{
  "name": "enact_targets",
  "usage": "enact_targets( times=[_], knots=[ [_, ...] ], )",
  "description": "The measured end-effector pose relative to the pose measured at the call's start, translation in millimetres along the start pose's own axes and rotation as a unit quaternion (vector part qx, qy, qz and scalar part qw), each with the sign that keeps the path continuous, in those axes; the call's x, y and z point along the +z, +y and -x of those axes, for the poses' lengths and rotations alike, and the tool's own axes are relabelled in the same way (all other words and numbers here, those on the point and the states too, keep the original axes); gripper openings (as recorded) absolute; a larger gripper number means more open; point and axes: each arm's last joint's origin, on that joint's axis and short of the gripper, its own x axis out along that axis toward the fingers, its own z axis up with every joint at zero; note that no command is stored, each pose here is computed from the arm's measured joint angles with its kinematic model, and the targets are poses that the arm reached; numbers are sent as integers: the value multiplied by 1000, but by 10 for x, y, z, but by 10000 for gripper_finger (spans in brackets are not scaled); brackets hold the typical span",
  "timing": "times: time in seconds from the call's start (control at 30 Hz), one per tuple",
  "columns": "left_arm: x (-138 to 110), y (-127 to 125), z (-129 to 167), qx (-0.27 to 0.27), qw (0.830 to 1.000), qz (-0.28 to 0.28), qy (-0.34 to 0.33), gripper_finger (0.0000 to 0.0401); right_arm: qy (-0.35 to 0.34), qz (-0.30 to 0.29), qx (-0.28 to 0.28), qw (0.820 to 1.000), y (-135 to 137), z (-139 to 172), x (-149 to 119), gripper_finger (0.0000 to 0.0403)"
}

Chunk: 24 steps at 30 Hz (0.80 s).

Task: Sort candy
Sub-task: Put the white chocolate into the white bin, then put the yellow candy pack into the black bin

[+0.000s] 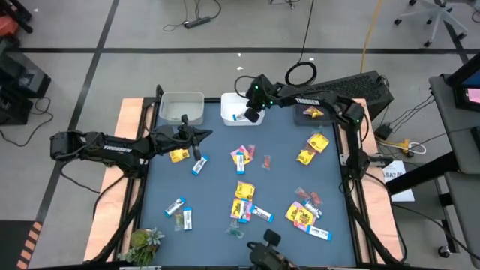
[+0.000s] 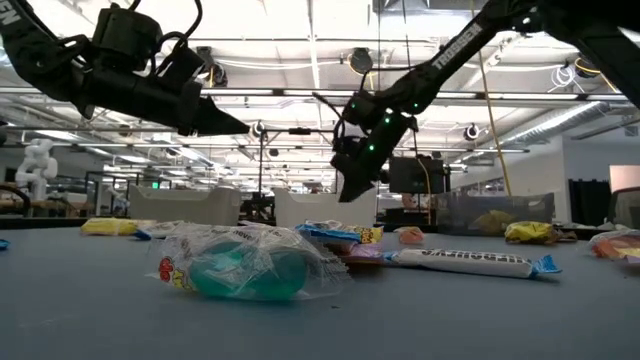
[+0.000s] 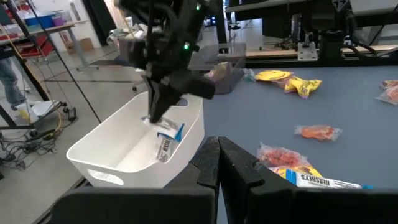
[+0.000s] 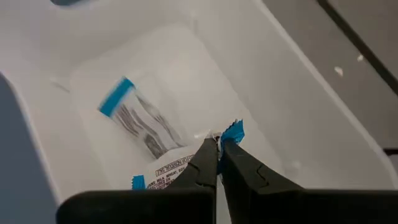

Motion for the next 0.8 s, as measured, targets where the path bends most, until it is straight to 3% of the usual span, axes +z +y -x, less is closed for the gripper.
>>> enact_targets(
  times=[0.13, 0.27, 0.43, 0.53, 0.7, 0.8],
  knots=[
    [-4, -1, 0, -2, 1000, 0, 2, 9, -2, 2, -1, 1000, -1, -8, 9, 32],
    [-3, -11, 0, -19, 1000, 0, -1, 9, 1, 3, -2, 1000, 6, 30, 14, 84],
    [-5, -15, 0, -25, 1000, 0, 0, 8, -26, 16, -1, 1000, 66, 277, 141, 131],
    [-8, -16, 0, -25, 1000, -1, 1, 9, -26, 27, -1, 999, 126, 513, 196, 117],
    [-17, -18, -4, -27, 1000, -5, 4, 8, -28, 37, 2, 999, 267, 844, 189, 22],
    [-33, -22, -13, -28, 999, -14, 8, 8, -25, 34, 0, 999, 402, 938, 60, 10]
  ],
)
